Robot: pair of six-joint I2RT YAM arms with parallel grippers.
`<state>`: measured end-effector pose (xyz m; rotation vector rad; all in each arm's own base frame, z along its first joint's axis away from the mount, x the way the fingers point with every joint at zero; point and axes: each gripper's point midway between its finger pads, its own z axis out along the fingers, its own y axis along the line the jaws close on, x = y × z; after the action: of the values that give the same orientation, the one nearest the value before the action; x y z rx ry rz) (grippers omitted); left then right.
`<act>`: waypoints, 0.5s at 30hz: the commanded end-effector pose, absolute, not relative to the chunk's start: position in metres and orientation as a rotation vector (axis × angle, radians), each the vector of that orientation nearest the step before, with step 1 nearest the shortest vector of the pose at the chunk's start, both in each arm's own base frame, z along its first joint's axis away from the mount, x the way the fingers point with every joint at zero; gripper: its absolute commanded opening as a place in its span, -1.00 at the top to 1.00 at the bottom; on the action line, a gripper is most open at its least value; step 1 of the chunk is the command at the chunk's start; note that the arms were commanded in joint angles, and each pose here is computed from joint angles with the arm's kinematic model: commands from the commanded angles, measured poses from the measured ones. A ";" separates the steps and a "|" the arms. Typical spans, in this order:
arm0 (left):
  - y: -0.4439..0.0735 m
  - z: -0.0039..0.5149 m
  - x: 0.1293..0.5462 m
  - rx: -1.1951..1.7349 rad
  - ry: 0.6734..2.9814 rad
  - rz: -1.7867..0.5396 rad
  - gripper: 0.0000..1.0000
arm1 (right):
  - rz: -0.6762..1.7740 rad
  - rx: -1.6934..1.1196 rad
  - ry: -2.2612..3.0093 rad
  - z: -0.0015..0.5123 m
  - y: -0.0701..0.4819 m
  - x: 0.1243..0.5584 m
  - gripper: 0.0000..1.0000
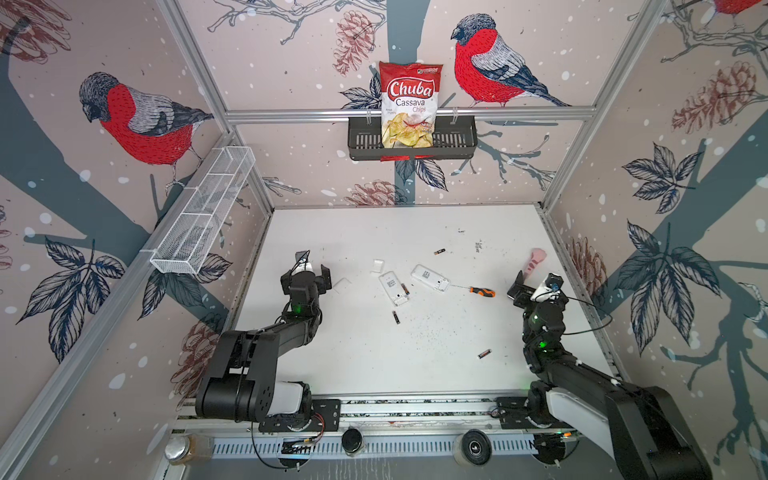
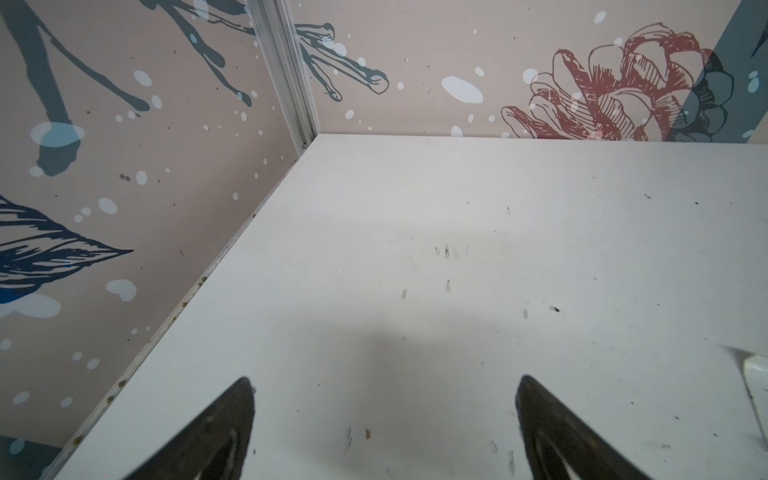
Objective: Unload the batteries from the remote control
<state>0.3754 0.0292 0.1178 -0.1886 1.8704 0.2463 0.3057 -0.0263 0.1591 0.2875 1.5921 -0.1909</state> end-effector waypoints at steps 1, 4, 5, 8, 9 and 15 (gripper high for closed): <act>0.027 0.144 0.382 -0.214 1.724 0.176 -0.93 | -0.139 0.295 1.480 0.179 -0.027 0.300 -0.99; 0.030 0.142 0.379 -0.223 1.719 0.163 -0.93 | -0.102 0.326 1.445 0.178 -0.034 0.294 -0.99; 0.032 0.145 0.377 -0.228 1.695 0.166 -0.93 | -0.098 0.329 1.434 0.178 -0.035 0.292 -0.99; 0.040 0.155 0.359 -0.264 1.607 0.170 -0.93 | -0.093 0.323 1.411 0.181 -0.034 0.290 -0.99; 0.043 0.155 0.359 -0.278 1.605 0.169 -0.93 | -0.098 0.320 1.411 0.180 -0.035 0.290 -0.99; 0.050 0.149 0.344 -0.325 1.544 0.188 -0.93 | -0.122 0.290 1.395 0.177 -0.033 0.288 -0.99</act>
<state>0.3499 0.0443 0.1249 -0.2772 1.6830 0.1954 0.3054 -0.0349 0.1844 0.3236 1.4129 -0.1169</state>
